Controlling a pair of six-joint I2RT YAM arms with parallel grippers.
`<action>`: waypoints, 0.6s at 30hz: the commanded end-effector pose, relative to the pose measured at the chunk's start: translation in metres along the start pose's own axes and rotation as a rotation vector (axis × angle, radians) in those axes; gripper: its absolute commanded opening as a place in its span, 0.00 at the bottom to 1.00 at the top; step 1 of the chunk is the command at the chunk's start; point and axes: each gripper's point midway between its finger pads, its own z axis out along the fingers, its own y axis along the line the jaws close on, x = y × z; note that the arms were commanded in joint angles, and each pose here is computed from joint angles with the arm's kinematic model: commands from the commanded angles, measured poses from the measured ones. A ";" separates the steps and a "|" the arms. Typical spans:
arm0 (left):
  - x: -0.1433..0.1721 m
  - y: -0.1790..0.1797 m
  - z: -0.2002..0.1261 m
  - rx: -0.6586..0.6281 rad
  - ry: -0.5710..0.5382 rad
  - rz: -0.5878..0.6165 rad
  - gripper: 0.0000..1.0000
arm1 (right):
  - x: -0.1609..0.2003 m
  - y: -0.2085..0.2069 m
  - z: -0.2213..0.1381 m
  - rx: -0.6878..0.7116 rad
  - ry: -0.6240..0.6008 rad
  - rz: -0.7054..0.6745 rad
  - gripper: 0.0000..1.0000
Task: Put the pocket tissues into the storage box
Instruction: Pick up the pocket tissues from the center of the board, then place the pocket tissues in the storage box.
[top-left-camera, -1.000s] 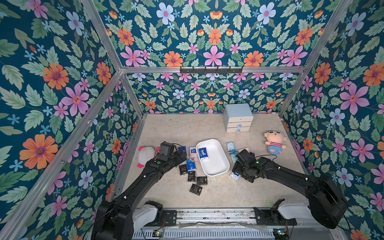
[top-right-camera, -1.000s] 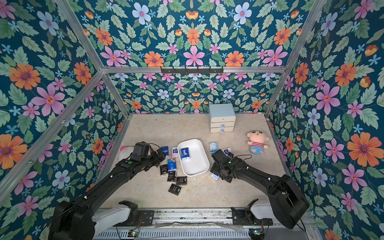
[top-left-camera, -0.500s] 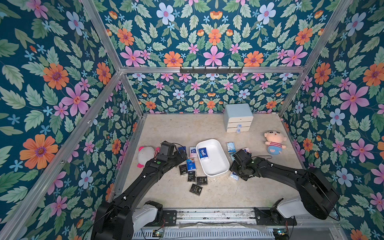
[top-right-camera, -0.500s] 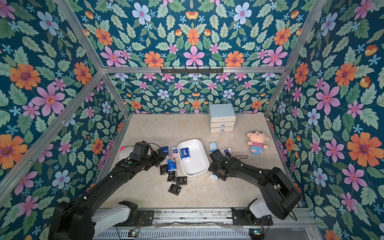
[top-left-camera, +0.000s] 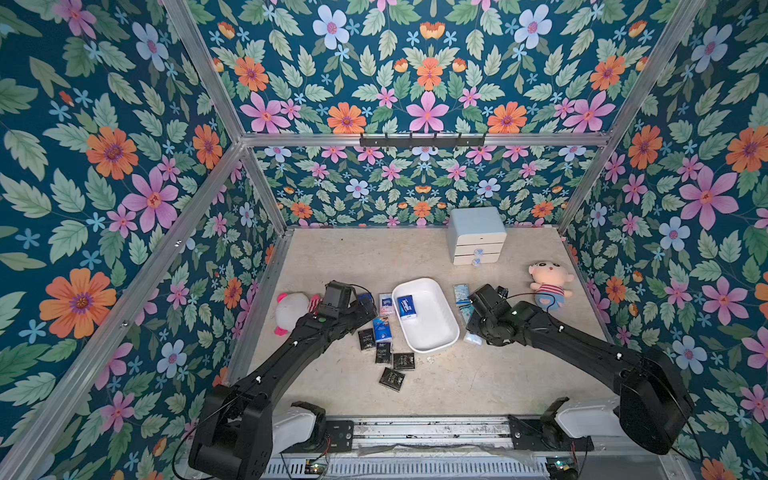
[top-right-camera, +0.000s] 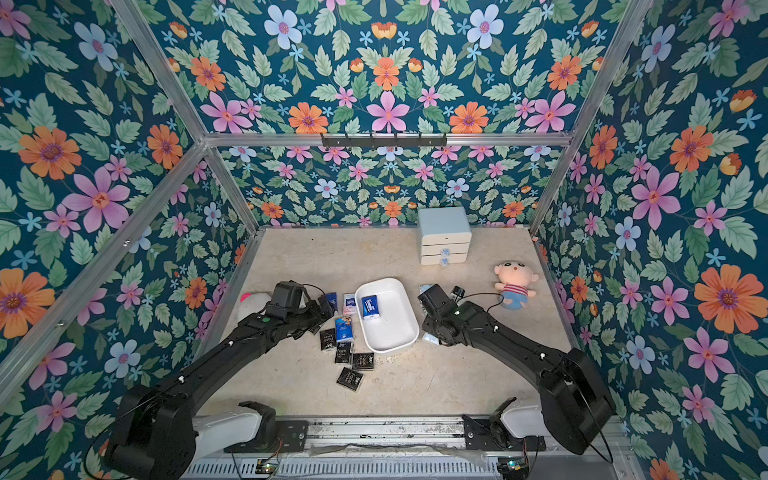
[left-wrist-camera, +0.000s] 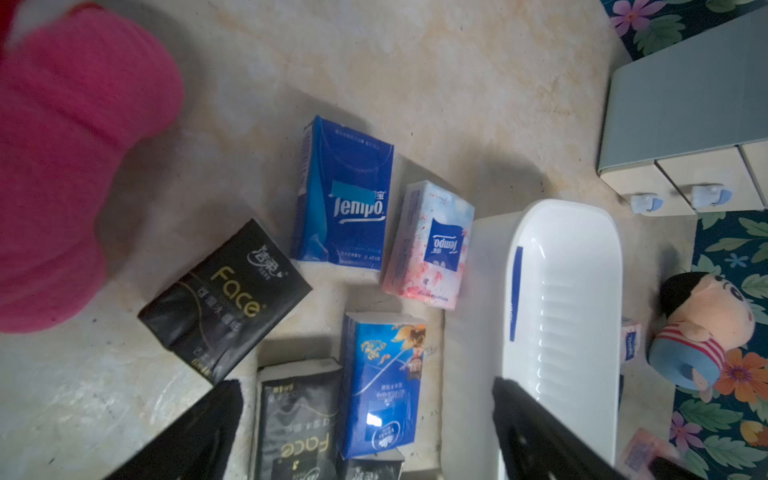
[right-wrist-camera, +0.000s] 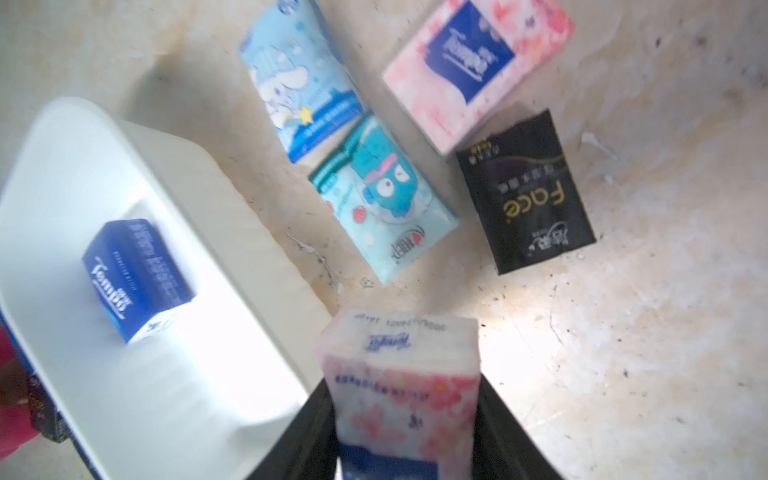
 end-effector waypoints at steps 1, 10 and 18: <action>-0.006 -0.005 -0.002 0.025 -0.025 -0.024 0.99 | -0.022 0.017 -0.012 0.001 -0.058 -0.140 0.51; -0.009 0.016 -0.019 -0.039 -0.056 -0.055 1.00 | -0.037 0.125 0.015 -0.216 0.008 -0.341 0.51; -0.010 0.044 -0.042 -0.109 -0.092 -0.096 0.99 | -0.009 0.186 0.058 -0.308 0.134 -0.478 0.51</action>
